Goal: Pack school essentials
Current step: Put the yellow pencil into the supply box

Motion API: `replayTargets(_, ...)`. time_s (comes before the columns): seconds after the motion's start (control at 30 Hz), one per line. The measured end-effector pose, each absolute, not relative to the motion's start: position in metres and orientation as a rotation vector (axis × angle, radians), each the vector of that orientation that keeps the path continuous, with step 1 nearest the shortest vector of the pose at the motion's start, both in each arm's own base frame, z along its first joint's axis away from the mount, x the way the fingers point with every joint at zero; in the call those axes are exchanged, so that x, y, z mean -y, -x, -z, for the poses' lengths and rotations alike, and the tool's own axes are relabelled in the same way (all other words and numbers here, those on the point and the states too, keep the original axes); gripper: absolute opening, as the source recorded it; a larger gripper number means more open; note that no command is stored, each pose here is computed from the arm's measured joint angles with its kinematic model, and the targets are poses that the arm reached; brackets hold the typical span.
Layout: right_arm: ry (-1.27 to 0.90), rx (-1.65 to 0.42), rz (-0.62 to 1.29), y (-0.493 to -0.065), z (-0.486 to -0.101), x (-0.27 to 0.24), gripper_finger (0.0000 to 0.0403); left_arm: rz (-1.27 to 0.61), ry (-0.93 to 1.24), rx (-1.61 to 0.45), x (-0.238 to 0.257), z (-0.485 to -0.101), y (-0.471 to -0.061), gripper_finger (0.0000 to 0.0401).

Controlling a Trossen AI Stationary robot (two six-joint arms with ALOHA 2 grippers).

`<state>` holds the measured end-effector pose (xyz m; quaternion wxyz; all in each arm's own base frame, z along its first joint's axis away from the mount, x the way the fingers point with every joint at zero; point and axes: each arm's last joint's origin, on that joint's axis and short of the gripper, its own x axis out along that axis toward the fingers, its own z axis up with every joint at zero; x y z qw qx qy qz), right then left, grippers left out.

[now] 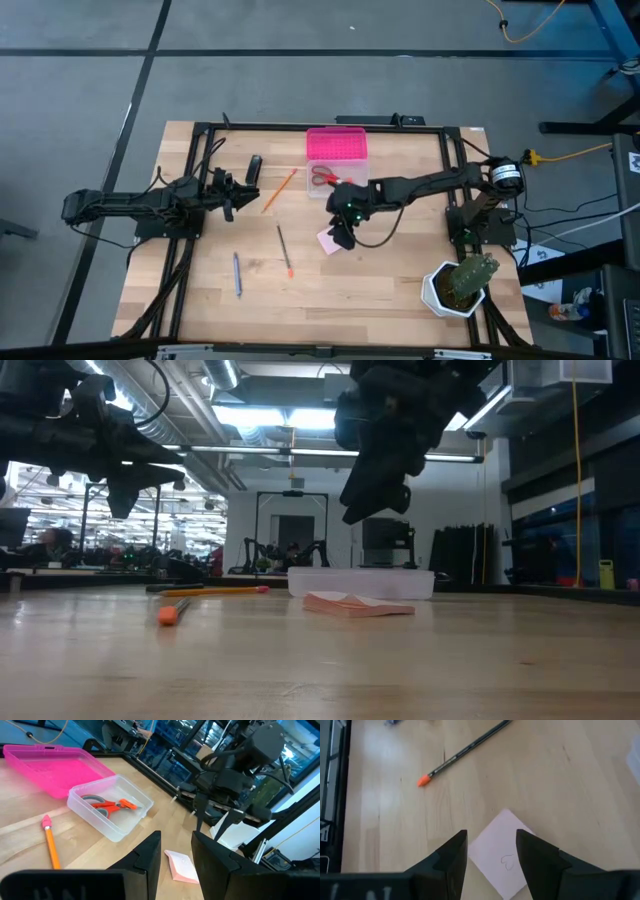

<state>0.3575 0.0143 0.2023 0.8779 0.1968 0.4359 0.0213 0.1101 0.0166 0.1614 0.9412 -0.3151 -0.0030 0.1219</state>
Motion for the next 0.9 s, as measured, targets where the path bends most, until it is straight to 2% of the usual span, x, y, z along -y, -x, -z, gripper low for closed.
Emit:
replayTargets(0.5, -0.372, -0.893, 0.049, -0.358, -0.202, -0.011, 0.0169, -0.215, 0.644, -0.007, -0.016, -0.161, -0.11, 0.0103)
replayTargets(0.63, -0.442, -0.881, 0.107, -0.358, -0.202, -0.011, 0.0169, -0.236, 0.514, -0.059, -0.015, -0.16, -0.11, 0.0103)
replayTargets(0.77, -0.495, -0.886, 0.099, -0.358, -0.203, -0.011, 0.0169, -0.269, 0.455, -0.08, -0.015, -0.191, -0.109, 0.0103)
replayTargets(0.9, -0.48, -0.886, 0.097, -0.358, -0.203, -0.011, 0.0169, -0.345, 0.417, -0.214, -0.015, -0.216, -0.112, 0.0103)
